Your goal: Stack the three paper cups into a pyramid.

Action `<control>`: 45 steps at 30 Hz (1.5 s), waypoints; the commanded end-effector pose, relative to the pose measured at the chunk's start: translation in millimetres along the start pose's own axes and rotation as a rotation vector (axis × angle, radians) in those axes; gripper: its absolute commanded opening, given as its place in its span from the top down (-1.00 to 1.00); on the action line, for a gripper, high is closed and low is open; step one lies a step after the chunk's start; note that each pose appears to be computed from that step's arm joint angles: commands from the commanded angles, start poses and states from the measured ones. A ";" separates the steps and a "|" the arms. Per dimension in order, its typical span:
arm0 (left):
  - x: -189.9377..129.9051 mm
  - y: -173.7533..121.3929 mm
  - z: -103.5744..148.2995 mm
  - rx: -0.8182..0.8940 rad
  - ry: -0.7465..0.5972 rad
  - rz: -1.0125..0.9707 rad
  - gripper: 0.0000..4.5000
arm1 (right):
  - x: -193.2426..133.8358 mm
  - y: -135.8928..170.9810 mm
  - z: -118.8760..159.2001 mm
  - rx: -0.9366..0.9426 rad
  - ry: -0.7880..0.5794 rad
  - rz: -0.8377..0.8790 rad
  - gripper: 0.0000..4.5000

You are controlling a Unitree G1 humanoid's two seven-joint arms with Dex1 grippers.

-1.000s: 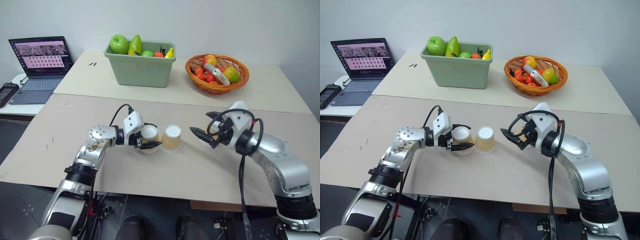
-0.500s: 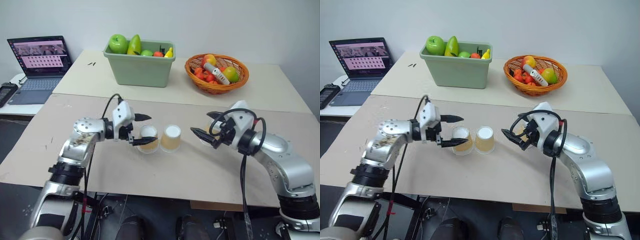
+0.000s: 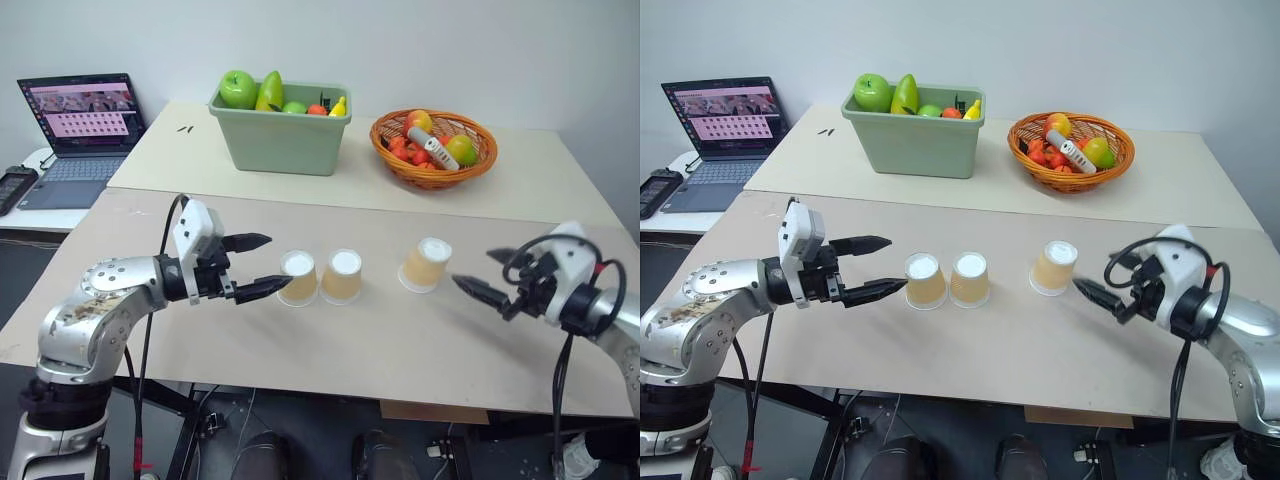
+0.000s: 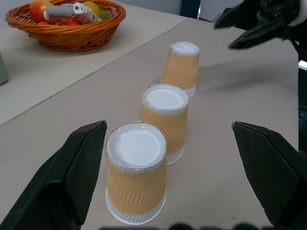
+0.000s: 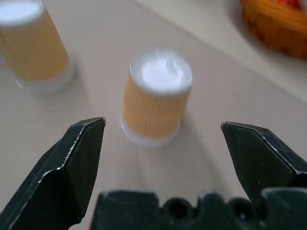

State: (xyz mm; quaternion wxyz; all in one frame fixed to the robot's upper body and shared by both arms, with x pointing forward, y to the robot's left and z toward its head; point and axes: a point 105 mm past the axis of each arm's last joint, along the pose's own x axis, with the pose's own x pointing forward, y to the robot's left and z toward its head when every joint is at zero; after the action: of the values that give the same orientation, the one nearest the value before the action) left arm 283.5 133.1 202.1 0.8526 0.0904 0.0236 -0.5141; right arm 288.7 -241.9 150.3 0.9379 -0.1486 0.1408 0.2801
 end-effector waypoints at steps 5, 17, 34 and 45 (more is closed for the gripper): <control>-6.5 -6.8 11.1 0.025 -0.018 0.008 -1.00 | 41.1 7.1 1.0 0.011 -0.085 0.019 -1.00; -7.3 -9.4 12.2 0.028 -0.012 0.028 -1.00 | 69.7 -5.0 19.5 0.014 -0.173 -0.004 -1.00; -5.4 -7.2 13.7 0.042 -0.009 0.047 -1.00 | 96.3 -11.8 52.9 0.028 -0.284 -0.021 -1.00; -8.0 -2.9 8.8 0.040 0.000 0.058 -1.00 | 96.2 -10.9 54.6 0.035 -0.293 -0.013 -0.23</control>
State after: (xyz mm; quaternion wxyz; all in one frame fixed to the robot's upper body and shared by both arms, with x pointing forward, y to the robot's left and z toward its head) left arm 277.6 137.0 204.0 0.8676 0.0927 0.0293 -0.4877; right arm 381.5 -186.4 148.6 0.9533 -0.0836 0.0448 0.2866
